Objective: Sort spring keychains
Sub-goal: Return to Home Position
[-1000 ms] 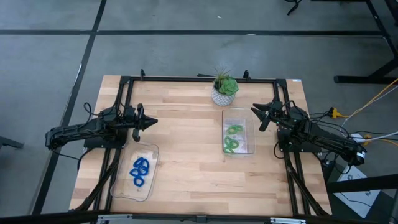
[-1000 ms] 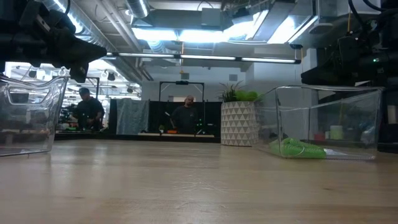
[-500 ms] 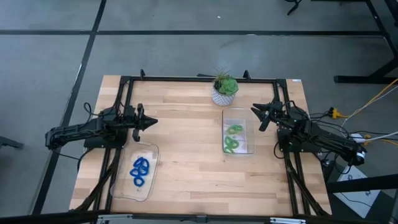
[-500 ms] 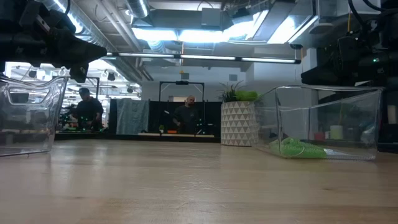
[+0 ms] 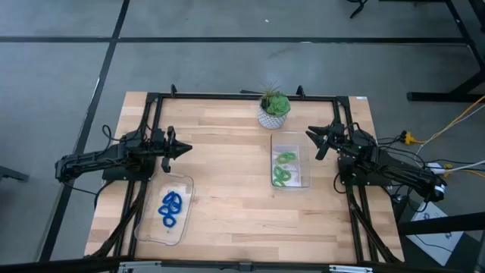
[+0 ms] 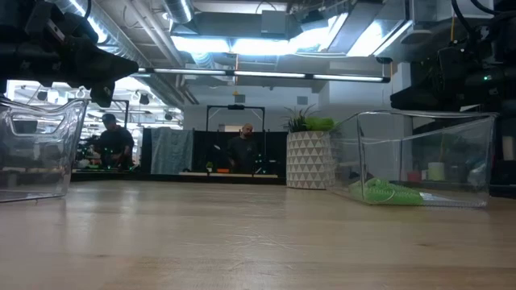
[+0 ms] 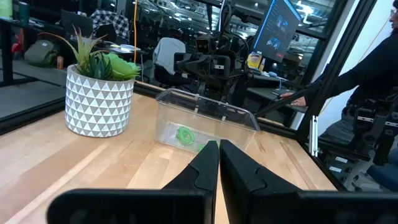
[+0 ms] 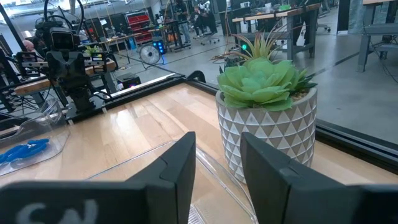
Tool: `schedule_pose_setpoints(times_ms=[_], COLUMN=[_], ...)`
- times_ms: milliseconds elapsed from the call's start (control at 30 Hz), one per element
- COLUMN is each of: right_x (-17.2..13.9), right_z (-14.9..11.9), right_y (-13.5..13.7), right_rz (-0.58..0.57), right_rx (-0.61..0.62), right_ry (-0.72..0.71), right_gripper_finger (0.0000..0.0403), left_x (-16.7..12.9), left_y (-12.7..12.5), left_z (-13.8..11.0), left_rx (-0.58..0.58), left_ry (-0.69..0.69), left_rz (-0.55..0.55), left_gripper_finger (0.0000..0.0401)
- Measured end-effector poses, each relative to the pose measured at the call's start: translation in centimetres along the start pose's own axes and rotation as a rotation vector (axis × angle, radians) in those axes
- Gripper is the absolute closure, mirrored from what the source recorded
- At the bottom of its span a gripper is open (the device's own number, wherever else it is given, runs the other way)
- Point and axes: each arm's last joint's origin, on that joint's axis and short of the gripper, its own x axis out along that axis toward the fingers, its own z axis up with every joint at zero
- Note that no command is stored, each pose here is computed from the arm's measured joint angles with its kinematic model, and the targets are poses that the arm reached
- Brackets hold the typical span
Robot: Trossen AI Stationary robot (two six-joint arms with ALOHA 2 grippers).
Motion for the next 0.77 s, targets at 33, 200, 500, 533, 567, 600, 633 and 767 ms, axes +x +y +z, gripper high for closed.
schedule_pose_setpoints(times_ms=[33, 200, 500, 533, 567, 600, 633, 767], right_x=[0.0, 0.0, 0.0, 0.0, 0.0, 0.0, 0.0, 0.0], right_z=[0.0, 0.0, 0.01, 0.0, 0.0, 0.0, 0.0, 0.0], right_y=[0.0, 0.0, 0.0, 0.0, 0.0, 0.0, 0.0, 0.0], right_rz=[0.0, 0.0, 0.0, 0.0, 0.0, 0.0, 0.0, 0.0], right_rx=[0.0, 0.0, 0.0, 0.0, 0.0, 0.0, 0.0, 0.0], right_ry=[0.0, 0.0, 0.0, 0.0, 0.0, 0.0, 0.0, 0.0], right_gripper_finger=[0.0276, 0.0276, 0.0276, 0.0276, 0.0276, 0.0276, 0.0276, 0.0276], left_x=[0.0, 0.0, 0.0, 0.0, 0.0, 0.0, 0.0, 0.0], left_y=[0.0, 0.0, 0.0, 0.0, 0.0, 0.0, 0.0, 0.0], left_z=[0.0, 0.0, 0.0, 0.0, 0.0, 0.0, 0.0, 0.0], left_rx=[0.0, 0.0, 0.0, 0.0, 0.0, 0.0, 0.0, 0.0], left_ry=[0.0, 0.0, 0.0, 0.0, 0.0, 0.0, 0.0, 0.0], left_rz=[0.0, 0.0, 0.0, 0.0, 0.0, 0.0, 0.0, 0.0], left_gripper_finger=[0.0391, 0.0395, 0.0389, 0.0389, 0.039, 0.0391, 0.0392, 0.0392])
